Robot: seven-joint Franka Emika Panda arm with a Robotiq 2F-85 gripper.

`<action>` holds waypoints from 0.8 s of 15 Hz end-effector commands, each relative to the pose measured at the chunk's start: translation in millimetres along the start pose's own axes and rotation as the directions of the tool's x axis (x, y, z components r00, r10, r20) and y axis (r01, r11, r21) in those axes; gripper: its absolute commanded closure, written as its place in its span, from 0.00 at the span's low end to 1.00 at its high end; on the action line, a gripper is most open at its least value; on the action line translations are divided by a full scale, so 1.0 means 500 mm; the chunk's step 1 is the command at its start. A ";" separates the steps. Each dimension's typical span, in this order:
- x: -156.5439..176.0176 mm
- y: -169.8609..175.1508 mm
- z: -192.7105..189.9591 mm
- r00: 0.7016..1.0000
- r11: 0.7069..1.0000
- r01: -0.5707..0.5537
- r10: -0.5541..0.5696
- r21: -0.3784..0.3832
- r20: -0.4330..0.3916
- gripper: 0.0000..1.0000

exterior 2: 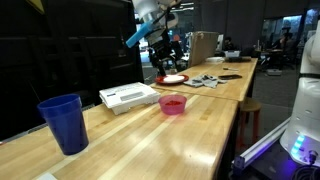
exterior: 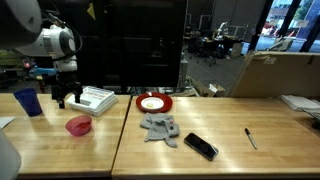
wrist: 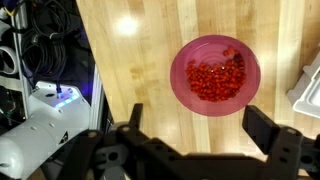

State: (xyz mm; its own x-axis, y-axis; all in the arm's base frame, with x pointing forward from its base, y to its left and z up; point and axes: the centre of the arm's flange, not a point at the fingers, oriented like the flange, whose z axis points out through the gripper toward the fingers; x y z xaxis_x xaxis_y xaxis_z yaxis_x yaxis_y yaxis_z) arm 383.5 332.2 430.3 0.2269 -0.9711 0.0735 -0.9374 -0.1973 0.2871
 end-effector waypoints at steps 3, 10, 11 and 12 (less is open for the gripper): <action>0.034 0.019 0.064 0.996 0.999 -0.045 0.045 -0.009 0.074 0.00; 0.037 -0.034 0.031 0.998 0.995 -0.049 0.046 0.083 0.034 0.00; 0.033 -0.037 0.015 0.999 0.994 -0.035 0.034 0.104 0.012 0.00; 0.027 -0.042 -0.007 1.000 0.992 -0.010 0.012 0.126 -0.014 0.00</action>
State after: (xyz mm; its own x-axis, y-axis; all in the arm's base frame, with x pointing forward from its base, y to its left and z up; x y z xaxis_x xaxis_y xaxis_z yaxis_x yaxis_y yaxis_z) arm 400.4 313.0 400.6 0.1790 -0.9828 0.0450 -0.9619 -0.1652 0.2177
